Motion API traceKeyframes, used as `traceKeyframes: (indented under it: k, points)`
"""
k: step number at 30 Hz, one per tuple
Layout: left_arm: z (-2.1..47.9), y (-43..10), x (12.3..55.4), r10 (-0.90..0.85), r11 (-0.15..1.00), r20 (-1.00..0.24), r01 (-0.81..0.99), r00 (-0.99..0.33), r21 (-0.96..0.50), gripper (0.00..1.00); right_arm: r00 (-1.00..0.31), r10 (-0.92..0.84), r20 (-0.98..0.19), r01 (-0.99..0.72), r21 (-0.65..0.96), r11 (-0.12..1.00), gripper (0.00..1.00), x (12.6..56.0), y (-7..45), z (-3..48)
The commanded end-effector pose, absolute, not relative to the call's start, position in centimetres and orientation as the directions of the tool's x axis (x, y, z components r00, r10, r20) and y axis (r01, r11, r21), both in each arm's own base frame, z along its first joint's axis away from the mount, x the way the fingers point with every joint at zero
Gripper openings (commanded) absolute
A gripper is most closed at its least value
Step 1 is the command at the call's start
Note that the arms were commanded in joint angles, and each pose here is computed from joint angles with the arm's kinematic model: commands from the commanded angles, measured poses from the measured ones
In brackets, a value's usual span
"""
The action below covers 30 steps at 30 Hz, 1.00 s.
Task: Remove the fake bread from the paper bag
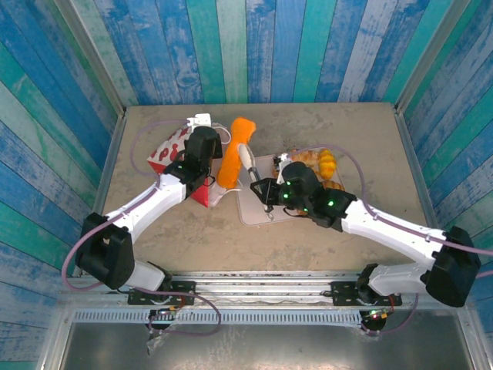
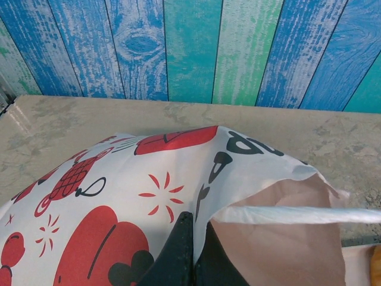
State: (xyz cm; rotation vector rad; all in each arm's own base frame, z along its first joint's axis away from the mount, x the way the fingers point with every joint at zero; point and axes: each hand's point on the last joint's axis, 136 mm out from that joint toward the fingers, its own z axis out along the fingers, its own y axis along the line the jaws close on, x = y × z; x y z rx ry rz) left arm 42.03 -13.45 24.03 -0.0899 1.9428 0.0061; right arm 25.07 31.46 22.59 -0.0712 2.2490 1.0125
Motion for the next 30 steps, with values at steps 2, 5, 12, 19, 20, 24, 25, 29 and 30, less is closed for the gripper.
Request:
traceKeyframes:
  k: [2, 5, 12, 19, 20, 24, 25, 29, 30]
  points:
    - [24.1, -12.5, 41.8, -0.061, 0.995, -0.934, -0.101, -0.352, -0.027, 0.02, -0.701, 0.272, -0.659, -0.317, 0.630, 0.709, 0.01, 25.8, 29.4, 26.1]
    - [24.2, -12.4, 41.6, -0.060, 0.995, -0.935, -0.099, -0.350, -0.026, 0.02, -0.664, 0.289, -0.690, -0.316, 0.609, 0.728, 0.01, 25.9, 28.1, 27.4]
    - [24.3, -11.8, 41.1, -0.055, 0.993, -0.935, -0.113, -0.350, -0.016, 0.02, -0.589, 0.172, -0.789, -0.295, 0.408, 0.864, 0.01, 25.4, 23.4, 29.7]
    - [24.5, -10.4, 40.4, -0.087, 0.988, -0.935, -0.151, -0.343, -0.037, 0.02, -0.632, -0.056, -0.773, -0.233, 0.120, 0.965, 0.01, 24.3, 19.9, 27.9]
    - [24.5, -10.2, 40.3, -0.094, 0.987, -0.935, -0.154, -0.341, -0.043, 0.02, -0.642, -0.082, -0.763, -0.227, 0.087, 0.970, 0.01, 24.2, 19.7, 27.4]
    - [24.3, -9.4, 39.9, -0.114, 0.983, -0.934, -0.174, -0.337, -0.057, 0.02, -0.680, -0.196, -0.706, -0.237, -0.042, 0.971, 0.01, 23.6, 20.3, 25.5]
    - [24.4, -9.3, 39.8, -0.117, 0.983, -0.935, -0.176, -0.334, -0.060, 0.02, -0.688, -0.222, -0.691, -0.240, -0.072, 0.968, 0.01, 23.4, 20.5, 25.0]
    - [24.4, -8.6, 39.3, -0.129, 0.979, -0.937, -0.191, -0.323, -0.069, 0.02, -0.736, -0.319, -0.597, -0.260, -0.185, 0.948, 0.01, 22.8, 21.7, 23.1]
    - [24.4, -8.4, 39.2, -0.133, 0.978, -0.938, -0.195, -0.321, -0.072, 0.02, -0.744, -0.339, -0.577, -0.263, -0.213, 0.941, 0.02, 22.8, 22.0, 22.6]
